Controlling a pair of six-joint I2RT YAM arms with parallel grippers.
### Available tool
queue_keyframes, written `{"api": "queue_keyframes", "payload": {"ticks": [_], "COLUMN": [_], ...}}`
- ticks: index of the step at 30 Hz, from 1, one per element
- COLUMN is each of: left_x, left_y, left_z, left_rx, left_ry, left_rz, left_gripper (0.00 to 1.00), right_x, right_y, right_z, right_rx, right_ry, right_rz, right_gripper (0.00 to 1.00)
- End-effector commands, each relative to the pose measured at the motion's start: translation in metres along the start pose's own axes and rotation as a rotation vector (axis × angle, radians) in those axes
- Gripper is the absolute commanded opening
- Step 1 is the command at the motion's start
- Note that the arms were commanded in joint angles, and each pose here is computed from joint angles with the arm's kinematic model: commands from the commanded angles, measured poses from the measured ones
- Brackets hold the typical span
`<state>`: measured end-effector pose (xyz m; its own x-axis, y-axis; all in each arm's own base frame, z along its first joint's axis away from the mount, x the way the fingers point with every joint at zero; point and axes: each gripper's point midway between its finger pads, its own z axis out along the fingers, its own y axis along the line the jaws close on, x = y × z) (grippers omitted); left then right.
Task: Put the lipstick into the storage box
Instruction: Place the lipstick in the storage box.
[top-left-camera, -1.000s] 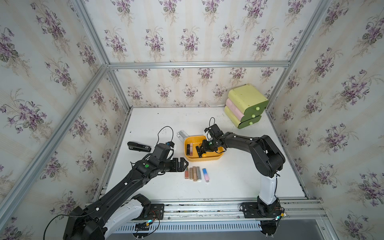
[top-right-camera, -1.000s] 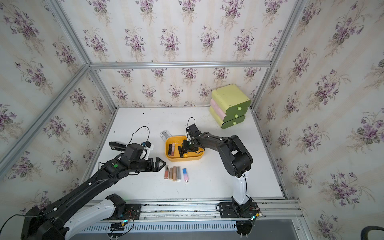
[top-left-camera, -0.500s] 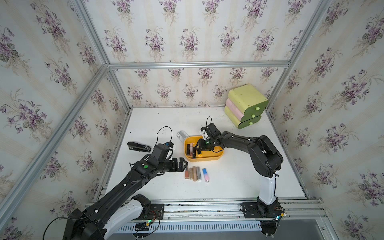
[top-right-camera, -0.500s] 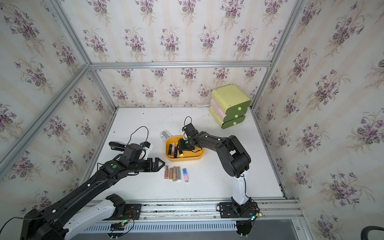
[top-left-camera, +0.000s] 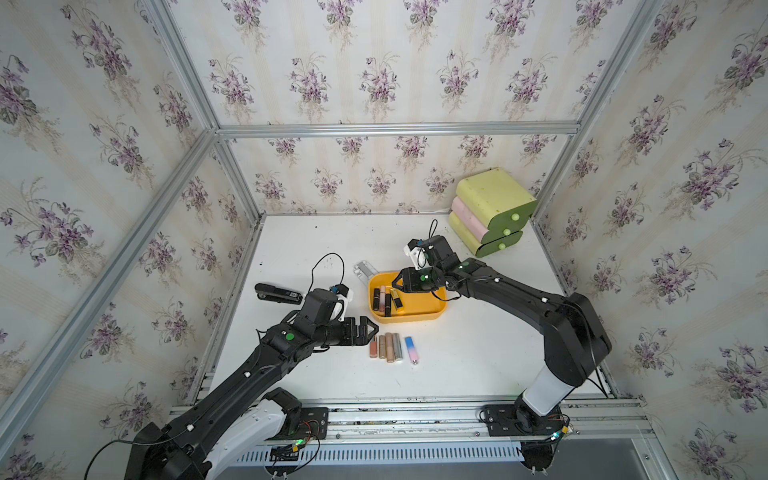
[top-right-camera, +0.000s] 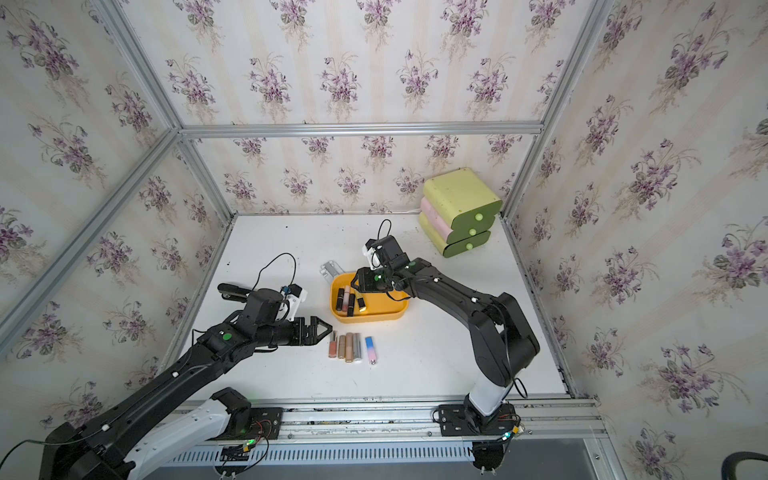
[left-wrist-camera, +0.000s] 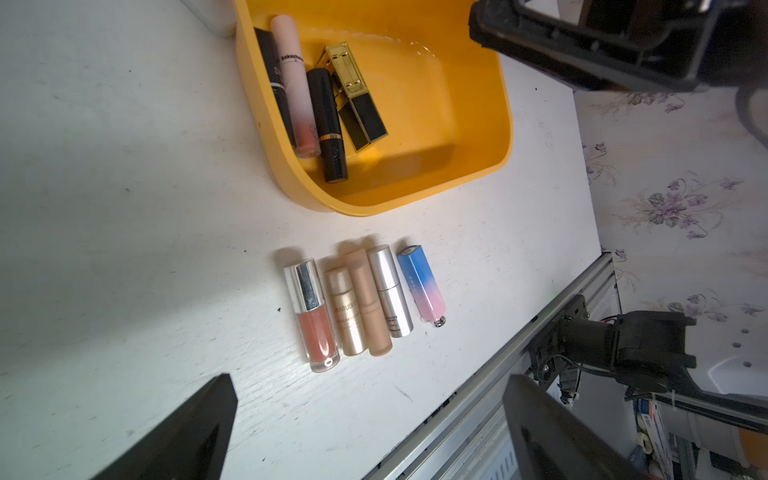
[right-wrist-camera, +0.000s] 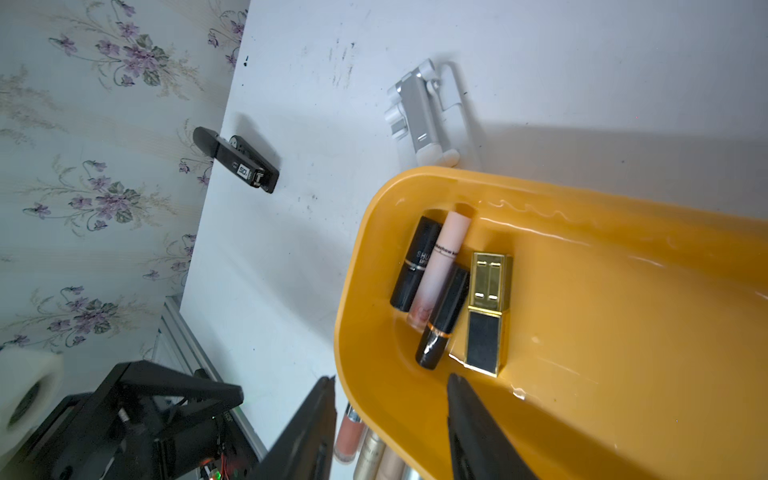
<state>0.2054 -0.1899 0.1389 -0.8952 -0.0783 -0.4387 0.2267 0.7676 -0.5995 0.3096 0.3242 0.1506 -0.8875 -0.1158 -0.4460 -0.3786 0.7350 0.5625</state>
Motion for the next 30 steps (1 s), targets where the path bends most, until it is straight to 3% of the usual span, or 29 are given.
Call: {"api": "queue_keyframes", "payload": {"ticks": [1, 8, 16, 30], "left_x": [-0.009, 0.0, 0.021, 0.027], "left_y": [-0.018, -0.02, -0.009, -0.003], "left_z": [-0.001, 0.006, 0.021, 0.014], "left_rx": [0.095, 0.153, 0.144, 0.109], "left_ry": [-0.034, -0.047, -0.026, -0.034], "left_rz": [0.015, -0.036, -0.081, -0.071], "left_gripper": [1.0, 1.0, 1.0, 1.0], "right_x": [0.02, 0.072, 0.137, 0.154], "right_y": [-0.006, -0.015, -0.037, -0.045], "right_z": [-0.016, -0.038, -0.023, 0.006], "right_rx": [0.052, 0.125, 0.255, 0.324], "right_ry": [0.024, 0.062, 0.155, 0.202], "right_rz": [-0.017, -0.024, -0.048, -0.085], "right_gripper": [0.48, 0.5, 0.52, 0.51]}}
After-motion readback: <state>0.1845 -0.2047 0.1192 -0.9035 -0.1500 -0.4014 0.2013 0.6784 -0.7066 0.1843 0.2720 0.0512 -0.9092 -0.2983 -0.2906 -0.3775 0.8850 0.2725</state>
